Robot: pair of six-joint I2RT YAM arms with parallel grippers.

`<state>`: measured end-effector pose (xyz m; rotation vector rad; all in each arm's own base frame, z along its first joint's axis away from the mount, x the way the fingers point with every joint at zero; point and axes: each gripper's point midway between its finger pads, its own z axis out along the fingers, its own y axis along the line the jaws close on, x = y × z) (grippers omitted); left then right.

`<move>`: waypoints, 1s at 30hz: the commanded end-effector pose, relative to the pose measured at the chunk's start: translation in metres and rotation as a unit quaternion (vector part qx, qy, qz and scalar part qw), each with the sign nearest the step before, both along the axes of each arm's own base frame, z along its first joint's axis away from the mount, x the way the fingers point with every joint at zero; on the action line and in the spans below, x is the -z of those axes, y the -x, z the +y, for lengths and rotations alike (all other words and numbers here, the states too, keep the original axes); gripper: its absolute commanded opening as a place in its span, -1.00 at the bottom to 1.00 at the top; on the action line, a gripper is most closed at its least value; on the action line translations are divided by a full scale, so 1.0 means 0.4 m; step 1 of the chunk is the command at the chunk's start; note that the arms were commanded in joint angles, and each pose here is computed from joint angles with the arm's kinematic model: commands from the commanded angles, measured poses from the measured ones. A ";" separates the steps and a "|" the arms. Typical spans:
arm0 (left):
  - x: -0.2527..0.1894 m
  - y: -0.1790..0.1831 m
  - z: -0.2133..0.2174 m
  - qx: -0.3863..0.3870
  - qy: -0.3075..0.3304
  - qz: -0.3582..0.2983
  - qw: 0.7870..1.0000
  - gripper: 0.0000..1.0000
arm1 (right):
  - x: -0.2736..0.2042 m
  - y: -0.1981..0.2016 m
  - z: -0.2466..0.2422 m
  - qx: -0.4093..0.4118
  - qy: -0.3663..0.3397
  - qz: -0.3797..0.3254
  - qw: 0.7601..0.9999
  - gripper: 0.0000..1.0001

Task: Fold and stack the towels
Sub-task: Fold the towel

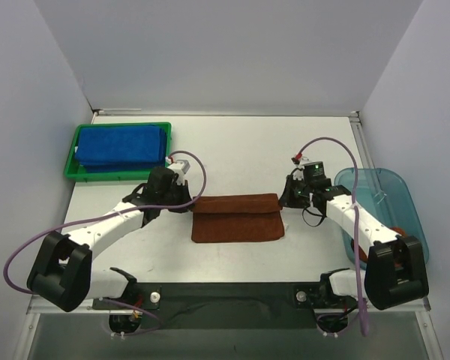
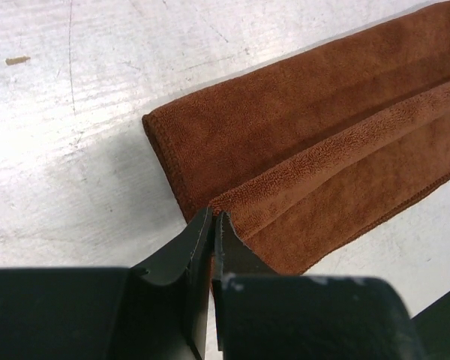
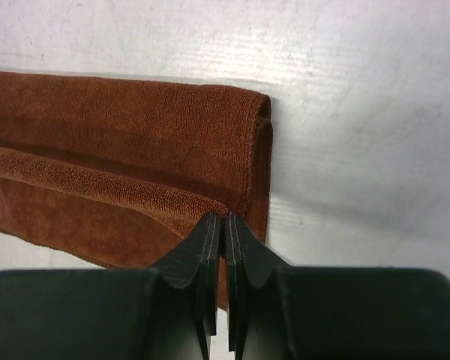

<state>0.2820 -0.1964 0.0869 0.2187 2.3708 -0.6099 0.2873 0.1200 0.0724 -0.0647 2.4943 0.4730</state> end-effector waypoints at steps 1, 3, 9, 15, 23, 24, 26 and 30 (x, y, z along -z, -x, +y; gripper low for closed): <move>-0.001 0.012 0.013 -0.014 -0.005 0.010 1.000 -1.00 | 0.002 0.046 0.014 0.009 -0.025 0.028 0.999 -1.00; 0.001 0.019 0.009 -0.013 -0.004 0.019 1.000 -1.00 | 0.018 0.066 0.013 0.010 -0.027 0.044 0.999 -1.00; 0.022 0.061 0.003 -0.016 -0.003 0.036 0.999 -1.00 | 0.054 0.099 0.001 0.014 -0.017 0.070 0.997 -1.00; 0.101 0.111 0.017 -0.035 -0.014 0.084 0.996 -1.00 | 0.104 0.111 -0.010 0.028 -0.003 0.113 0.993 -1.00; 0.151 0.123 0.041 -0.048 -0.048 0.115 0.991 -1.00 | 0.135 0.113 -0.017 0.041 0.007 0.141 0.989 -1.00; 0.151 0.122 0.040 -0.048 -0.048 0.115 0.991 -1.00 | 0.131 0.110 -0.016 0.041 0.006 0.138 0.990 -1.00; 0.136 0.111 0.033 -0.047 -0.044 0.109 0.992 -1.00 | 0.115 0.099 -0.016 0.041 0.005 0.127 0.991 -1.00; 0.094 0.095 0.027 -0.045 -0.038 0.090 0.994 -1.00 | 0.079 0.083 -0.015 0.041 0.002 0.109 0.993 -1.00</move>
